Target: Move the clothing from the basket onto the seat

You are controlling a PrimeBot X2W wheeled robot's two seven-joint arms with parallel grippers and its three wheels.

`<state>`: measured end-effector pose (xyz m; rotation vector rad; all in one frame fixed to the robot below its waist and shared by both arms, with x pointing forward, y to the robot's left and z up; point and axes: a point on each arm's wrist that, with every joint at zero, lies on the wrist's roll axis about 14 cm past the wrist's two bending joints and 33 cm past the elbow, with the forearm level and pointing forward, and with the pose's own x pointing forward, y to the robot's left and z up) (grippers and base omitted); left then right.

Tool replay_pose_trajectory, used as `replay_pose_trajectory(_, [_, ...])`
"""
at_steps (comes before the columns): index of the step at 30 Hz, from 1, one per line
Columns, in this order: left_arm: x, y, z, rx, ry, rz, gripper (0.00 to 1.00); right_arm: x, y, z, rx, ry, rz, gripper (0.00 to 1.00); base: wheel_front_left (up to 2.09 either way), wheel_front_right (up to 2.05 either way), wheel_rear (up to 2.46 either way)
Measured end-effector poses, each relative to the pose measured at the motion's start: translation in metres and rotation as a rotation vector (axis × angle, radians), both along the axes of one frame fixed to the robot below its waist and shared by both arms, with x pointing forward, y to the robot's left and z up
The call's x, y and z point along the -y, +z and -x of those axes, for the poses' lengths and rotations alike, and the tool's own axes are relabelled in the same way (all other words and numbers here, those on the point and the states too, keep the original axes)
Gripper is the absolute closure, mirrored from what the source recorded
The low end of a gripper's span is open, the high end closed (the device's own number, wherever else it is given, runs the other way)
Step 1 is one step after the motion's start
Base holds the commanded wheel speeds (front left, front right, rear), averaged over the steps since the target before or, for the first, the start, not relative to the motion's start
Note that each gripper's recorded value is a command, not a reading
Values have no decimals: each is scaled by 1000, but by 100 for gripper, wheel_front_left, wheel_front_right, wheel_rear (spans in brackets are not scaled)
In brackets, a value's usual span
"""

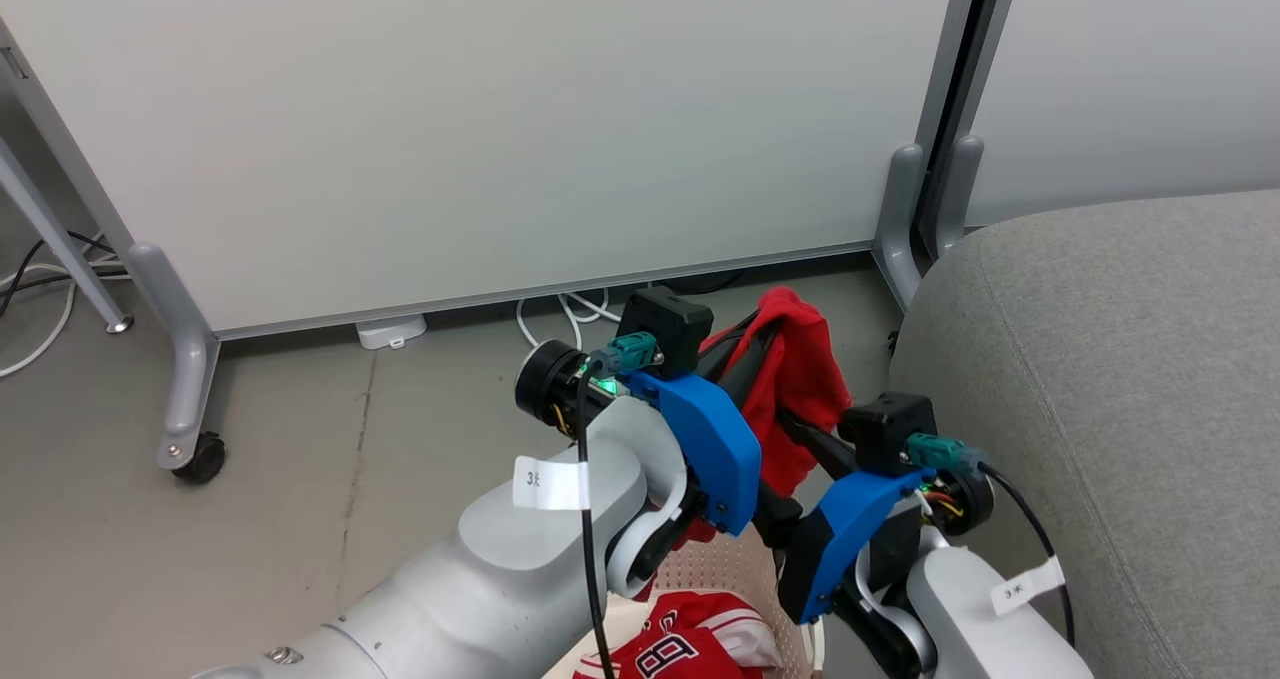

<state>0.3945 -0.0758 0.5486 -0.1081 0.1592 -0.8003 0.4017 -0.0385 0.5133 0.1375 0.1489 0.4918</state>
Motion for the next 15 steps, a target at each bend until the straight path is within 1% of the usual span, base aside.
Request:
replay_pose_trajectory(6, [2, 1, 1, -3, -7, 7, 100, -1, -3, -11, -24, 7, 22, 0, 0, 0, 0])
replay_pose_trajectory(7, [2, 1, 2, -3, -8, 8, 100, -1, -4, -12, -29, 6, 23, 22, 0, 0, 0])
replay_pose_trajectory(8, [2, 1, 2, -3, -9, 9, 100, -1, -5, -13, -33, 5, 25, 49, 0, 0, 0])
replay_pose_trajectory(10, [3, 1, 2, -4, -10, 10, 100, 0, -6, -15, -40, 4, 28, 68, 0, 0, 0])
replay_pose_trajectory(12, [3, 2, 2, -3, -12, 10, 100, 1, -8, -17, -45, 2, 34, 91, 0, 0, 0])
replay_pose_trajectory(13, [3, 2, 2, -3, -12, 10, 100, 1, -8, -17, -45, 2, 34, 100, 0, 0, 0])
replay_pose_trajectory(15, [3, 2, 2, -2, -13, 10, 100, 2, -9, -18, -44, 0, 39, 100, 0, 0, 0])
